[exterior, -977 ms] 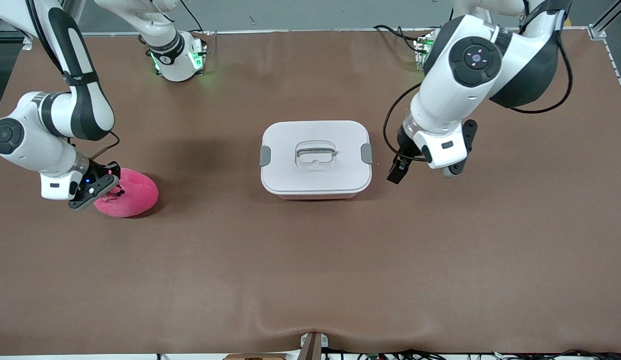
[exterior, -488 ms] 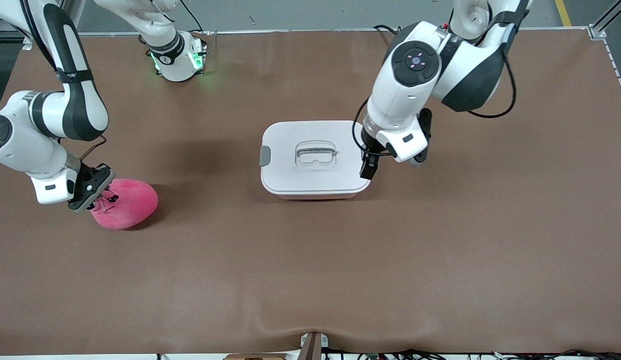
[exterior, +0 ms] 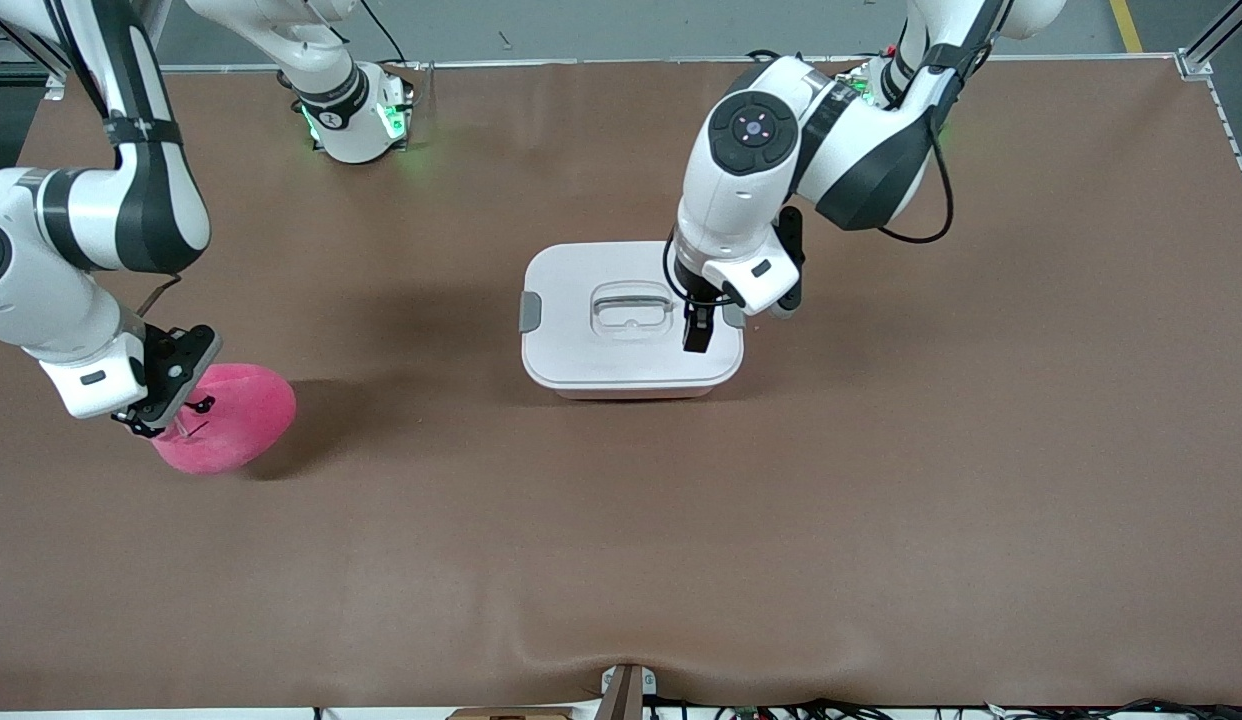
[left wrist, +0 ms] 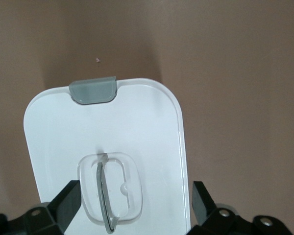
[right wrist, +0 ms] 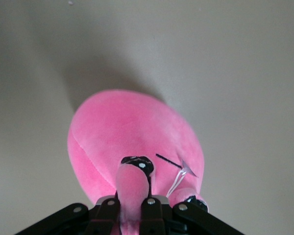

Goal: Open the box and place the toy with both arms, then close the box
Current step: 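Grasp the plush with the right gripper while the left gripper grips the lid handle, then lift the plush with the right gripper while the left gripper lifts the lid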

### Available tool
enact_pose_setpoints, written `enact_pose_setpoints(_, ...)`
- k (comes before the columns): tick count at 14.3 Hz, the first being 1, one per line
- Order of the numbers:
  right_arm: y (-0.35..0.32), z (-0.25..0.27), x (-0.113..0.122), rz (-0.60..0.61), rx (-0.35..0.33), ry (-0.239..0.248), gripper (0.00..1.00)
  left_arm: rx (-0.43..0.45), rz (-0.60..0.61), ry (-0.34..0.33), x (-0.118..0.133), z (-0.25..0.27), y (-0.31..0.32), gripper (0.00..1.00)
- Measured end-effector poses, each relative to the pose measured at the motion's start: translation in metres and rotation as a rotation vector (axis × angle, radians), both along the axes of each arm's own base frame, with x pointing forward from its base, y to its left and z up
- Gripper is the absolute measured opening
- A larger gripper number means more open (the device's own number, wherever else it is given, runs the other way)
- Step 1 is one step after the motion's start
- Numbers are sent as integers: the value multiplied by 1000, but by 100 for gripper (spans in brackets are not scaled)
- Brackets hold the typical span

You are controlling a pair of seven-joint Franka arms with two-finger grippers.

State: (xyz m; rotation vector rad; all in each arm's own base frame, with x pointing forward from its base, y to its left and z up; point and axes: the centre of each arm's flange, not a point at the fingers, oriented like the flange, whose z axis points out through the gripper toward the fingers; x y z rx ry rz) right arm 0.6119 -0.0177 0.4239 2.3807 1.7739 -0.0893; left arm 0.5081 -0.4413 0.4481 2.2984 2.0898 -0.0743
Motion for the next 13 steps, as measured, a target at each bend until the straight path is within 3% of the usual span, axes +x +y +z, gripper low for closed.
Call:
enact_pose_setpoints(7, 104, 74, -2, 200, -171, 20, 13, 27, 73, -7, -30, -41, -48, 100)
enact_pose_setpoints(13, 151, 92, -18, 280, -236, 35, 13, 62, 98, -18, -60, -84, -76, 100)
